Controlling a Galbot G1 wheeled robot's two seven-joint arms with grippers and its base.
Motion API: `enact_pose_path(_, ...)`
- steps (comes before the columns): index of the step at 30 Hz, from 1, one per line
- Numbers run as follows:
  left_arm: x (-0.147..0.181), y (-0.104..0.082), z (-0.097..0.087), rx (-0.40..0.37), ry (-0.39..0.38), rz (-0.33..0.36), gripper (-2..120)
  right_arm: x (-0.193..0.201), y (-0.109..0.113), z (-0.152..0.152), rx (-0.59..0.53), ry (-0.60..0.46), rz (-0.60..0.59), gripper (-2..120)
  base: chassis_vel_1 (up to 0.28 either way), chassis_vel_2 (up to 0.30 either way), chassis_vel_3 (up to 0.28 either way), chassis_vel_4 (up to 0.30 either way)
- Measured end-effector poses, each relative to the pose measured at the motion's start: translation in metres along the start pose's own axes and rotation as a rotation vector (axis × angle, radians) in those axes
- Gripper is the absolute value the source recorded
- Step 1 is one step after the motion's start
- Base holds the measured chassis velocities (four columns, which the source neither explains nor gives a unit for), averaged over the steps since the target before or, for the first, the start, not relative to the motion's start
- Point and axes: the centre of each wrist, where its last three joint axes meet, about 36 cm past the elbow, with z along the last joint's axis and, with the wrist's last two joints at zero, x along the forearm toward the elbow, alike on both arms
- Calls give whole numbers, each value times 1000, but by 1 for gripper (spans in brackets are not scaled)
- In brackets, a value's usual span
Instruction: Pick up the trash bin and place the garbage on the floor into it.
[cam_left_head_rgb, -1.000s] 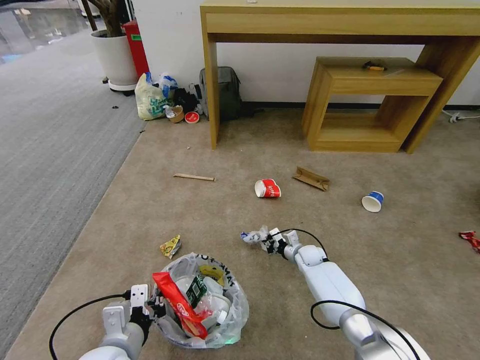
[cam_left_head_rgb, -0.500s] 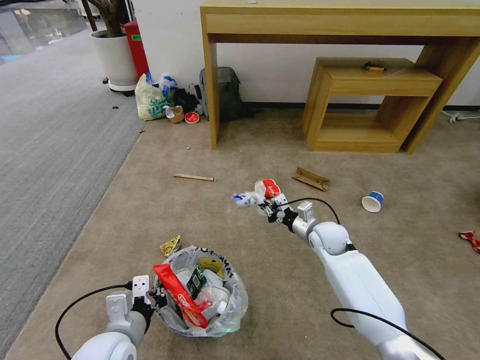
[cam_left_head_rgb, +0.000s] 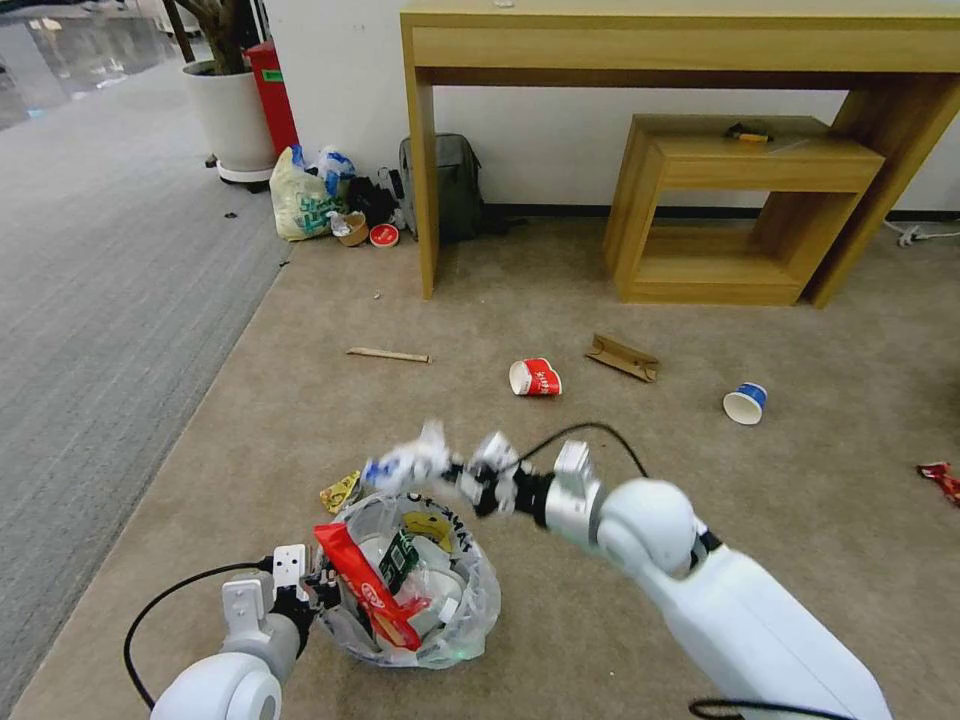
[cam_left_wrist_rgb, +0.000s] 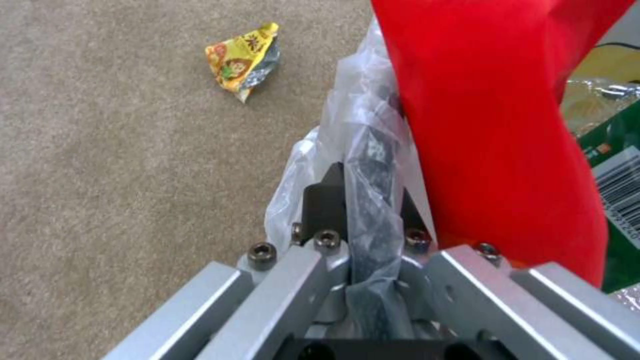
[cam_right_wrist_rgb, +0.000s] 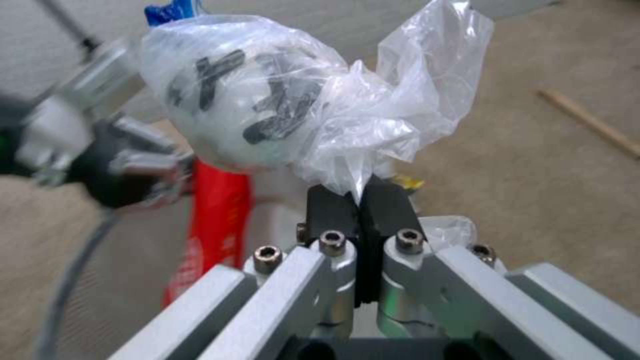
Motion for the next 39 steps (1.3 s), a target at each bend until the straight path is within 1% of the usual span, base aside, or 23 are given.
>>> enact_pose_path(2,-1,0,0,1,1,2,0,-2,13,1,3,13,-29,0,0,0,0,0)
enact_pose_path(6,-1,0,0,2,1,1,0,-2,21,2,10,27,-47,0,0,0,0,0)
enact_pose_path(12,1,1,0,1,-1,0,0,3,26,6,34,54,-45,0,0,0,0,0)
enact_pose_path(13,2,1,-1,1,-2,0,0,4,27,7,36,55,-44,3,0,0,0,0)
enact_pose_path(15,2,1,-1,0,-4,2,0,5,28,10,51,63,-33,14,0,0,0,0)
enact_pose_path(16,2,1,-1,0,-4,2,0,5,28,10,51,63,-33,14,0,0,0,0)
enact_pose_path(18,2,1,-1,1,-5,4,0,6,29,12,64,64,-24,22,0,0,0,0)
enact_pose_path(19,2,1,-1,2,-5,4,0,6,29,13,68,65,-19,28,0,0,0,0)
enact_pose_path(20,2,1,-1,2,-5,4,0,6,29,13,68,65,-19,28,0,0,0,0)
enact_pose_path(23,3,1,-2,2,-10,3,0,8,29,12,75,59,-11,43,0,0,0,0)
enact_pose_path(24,3,1,-2,2,-10,3,0,8,29,12,75,59,-11,43,0,0,0,0)
enact_pose_path(25,4,1,-3,2,-11,2,0,9,28,11,77,55,-9,46,0,0,0,0)
enact_pose_path(27,4,2,-3,2,-13,-1,0,10,28,10,78,50,-5,57,0,0,0,0)
enact_pose_path(28,4,2,-3,2,-13,-1,0,10,28,10,78,50,-5,57,0,0,0,0)
enact_pose_path(31,5,3,-4,3,-15,-2,0,12,27,11,78,44,4,72,0,0,0,0)
enact_pose_path(32,5,3,-4,3,-15,-2,0,12,27,11,78,44,4,72,0,0,0,0)
enact_pose_path(35,6,4,-4,6,-18,-4,0,16,25,7,81,31,19,84,0,0,0,0)
enact_pose_path(36,6,4,-4,6,-18,-4,0,16,25,7,81,31,19,84,0,0,0,0)
enact_pose_path(38,6,5,-5,10,-19,-8,0,21,22,3,75,12,40,95,0,0,0,0)
enact_pose_path(39,7,5,-5,11,-20,-8,0,23,20,3,68,4,55,97,0,0,0,0)
